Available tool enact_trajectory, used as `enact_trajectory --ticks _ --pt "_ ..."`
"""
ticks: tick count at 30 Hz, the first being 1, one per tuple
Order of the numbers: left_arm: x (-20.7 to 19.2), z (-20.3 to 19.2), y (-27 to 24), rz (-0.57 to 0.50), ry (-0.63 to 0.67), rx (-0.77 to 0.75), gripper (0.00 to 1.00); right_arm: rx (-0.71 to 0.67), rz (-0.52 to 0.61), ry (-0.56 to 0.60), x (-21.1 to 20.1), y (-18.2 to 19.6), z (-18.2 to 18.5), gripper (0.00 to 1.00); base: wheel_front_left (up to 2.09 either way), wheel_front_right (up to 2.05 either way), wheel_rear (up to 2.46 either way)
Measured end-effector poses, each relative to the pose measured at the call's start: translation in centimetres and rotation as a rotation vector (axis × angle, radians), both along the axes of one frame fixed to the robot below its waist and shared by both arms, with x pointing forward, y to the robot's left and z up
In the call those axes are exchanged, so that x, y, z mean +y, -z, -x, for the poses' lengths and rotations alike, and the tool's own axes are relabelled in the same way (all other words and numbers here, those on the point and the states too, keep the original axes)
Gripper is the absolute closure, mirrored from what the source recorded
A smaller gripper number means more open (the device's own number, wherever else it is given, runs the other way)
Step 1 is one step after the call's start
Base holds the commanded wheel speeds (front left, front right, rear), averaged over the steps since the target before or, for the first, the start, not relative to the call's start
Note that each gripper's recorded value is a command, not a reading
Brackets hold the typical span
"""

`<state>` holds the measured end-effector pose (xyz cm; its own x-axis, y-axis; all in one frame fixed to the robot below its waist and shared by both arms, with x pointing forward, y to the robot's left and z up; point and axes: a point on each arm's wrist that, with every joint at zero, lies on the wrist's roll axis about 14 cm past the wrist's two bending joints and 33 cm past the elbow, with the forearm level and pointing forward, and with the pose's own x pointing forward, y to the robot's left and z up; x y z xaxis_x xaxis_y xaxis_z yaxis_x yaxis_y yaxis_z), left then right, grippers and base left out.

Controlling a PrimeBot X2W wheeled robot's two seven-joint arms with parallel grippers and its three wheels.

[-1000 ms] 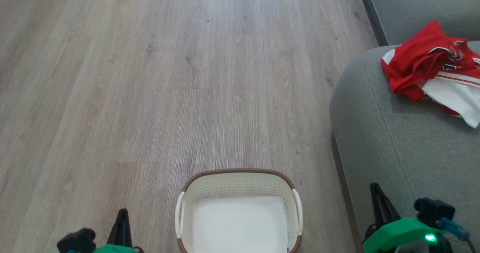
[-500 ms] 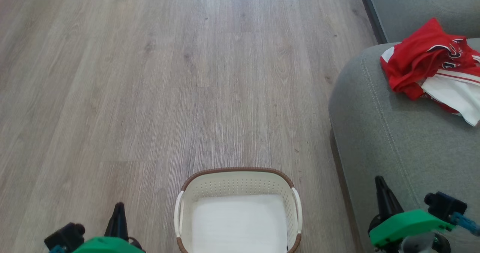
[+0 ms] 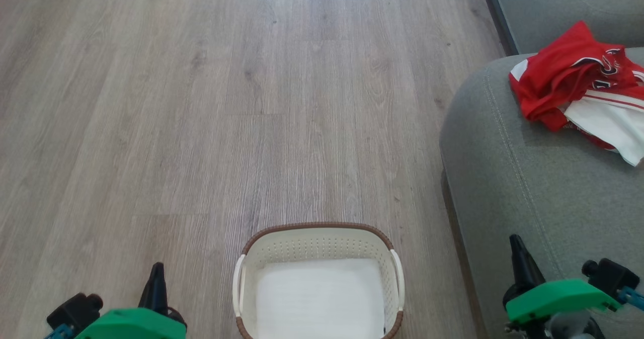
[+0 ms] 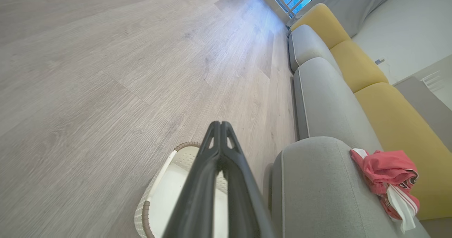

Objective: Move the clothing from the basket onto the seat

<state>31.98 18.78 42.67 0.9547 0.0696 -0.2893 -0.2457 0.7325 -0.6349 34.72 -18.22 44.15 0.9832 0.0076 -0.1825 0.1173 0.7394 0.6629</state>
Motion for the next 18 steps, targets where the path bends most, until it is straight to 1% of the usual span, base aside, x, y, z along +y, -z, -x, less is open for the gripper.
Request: enact_trajectory --ticks 18 --pt "-0.2 -1.3 -0.8 0.209 -0.022 -0.026 1.00 -0.006 -0.201 0.059 -0.8 -0.6 -0.7 1.00 0.00 0.00 0.00"
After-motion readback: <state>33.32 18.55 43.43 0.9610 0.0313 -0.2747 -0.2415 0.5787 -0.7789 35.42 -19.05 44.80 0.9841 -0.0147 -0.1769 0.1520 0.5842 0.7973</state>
